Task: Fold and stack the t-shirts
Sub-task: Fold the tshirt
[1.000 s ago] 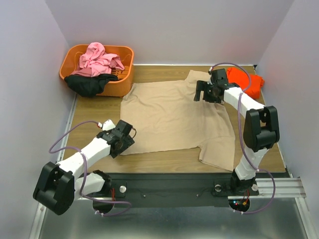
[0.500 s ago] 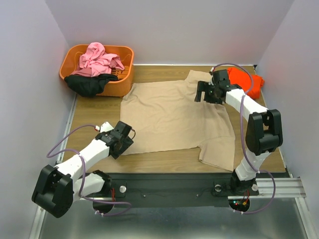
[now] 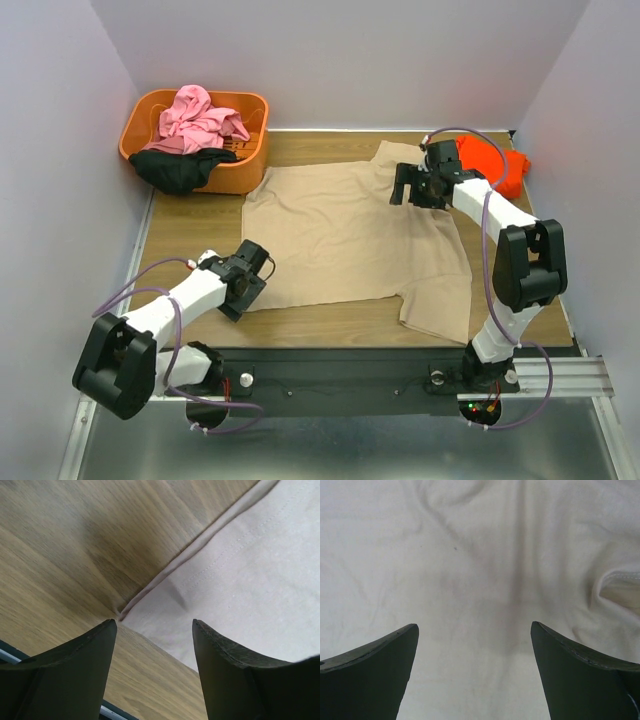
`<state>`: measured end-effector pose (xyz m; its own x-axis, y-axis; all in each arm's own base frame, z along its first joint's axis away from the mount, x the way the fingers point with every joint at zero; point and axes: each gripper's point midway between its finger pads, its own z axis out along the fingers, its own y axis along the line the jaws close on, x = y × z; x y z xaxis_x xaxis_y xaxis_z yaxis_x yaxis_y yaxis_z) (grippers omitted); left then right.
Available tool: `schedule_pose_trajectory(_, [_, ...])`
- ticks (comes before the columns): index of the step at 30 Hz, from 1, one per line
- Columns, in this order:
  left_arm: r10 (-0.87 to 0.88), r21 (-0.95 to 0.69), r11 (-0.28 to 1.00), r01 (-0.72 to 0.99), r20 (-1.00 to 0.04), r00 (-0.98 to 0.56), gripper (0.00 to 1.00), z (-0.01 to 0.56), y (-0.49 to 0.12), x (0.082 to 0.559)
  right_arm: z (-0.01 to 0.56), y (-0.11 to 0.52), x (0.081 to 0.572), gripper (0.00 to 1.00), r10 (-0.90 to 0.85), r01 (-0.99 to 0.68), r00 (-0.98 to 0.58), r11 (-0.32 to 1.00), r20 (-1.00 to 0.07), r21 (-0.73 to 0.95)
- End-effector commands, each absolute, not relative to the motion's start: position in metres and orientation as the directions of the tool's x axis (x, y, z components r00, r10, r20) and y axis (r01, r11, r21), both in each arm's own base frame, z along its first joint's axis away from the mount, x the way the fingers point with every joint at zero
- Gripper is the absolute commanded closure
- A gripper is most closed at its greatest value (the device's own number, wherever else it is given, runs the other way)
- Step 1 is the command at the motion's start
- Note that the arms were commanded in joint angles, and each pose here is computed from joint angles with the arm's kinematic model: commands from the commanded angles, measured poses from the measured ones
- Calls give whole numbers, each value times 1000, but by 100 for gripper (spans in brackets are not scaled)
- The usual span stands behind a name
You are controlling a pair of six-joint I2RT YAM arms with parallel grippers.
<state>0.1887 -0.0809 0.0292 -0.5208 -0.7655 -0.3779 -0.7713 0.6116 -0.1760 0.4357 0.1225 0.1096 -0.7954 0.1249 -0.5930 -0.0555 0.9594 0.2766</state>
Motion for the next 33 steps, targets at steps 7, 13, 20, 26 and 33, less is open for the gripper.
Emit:
schedule_pose_trajectory(7, [-809, -173, 538, -825, -380, -448, 33, 42, -79, 187, 117, 129, 443, 1, 117, -89, -774, 953, -623, 290])
schedule_pose_trajectory(13, [-800, -138, 550, -824, -372, -472, 38, 35, -79, 183, 116, 131, 445, 1, 118, -89, -775, 952, -621, 293])
schedule_pose_trajectory(20, [-814, -135, 537, -833, -344, -468, 37, 34, -84, 178, 108, 133, 442, 1, 121, -89, -789, 948, -603, 306])
schedule_pose_trajectory(26, [-825, -107, 514, -851, -331, -458, 36, 27, -86, 173, 108, 134, 441, 1, 121, -92, -791, 946, -600, 312])
schedule_pose_trajectory(33, [-842, -71, 490, -869, -298, -450, 37, 15, -90, 164, 109, 137, 441, 1, 125, -99, -794, 939, -595, 330])
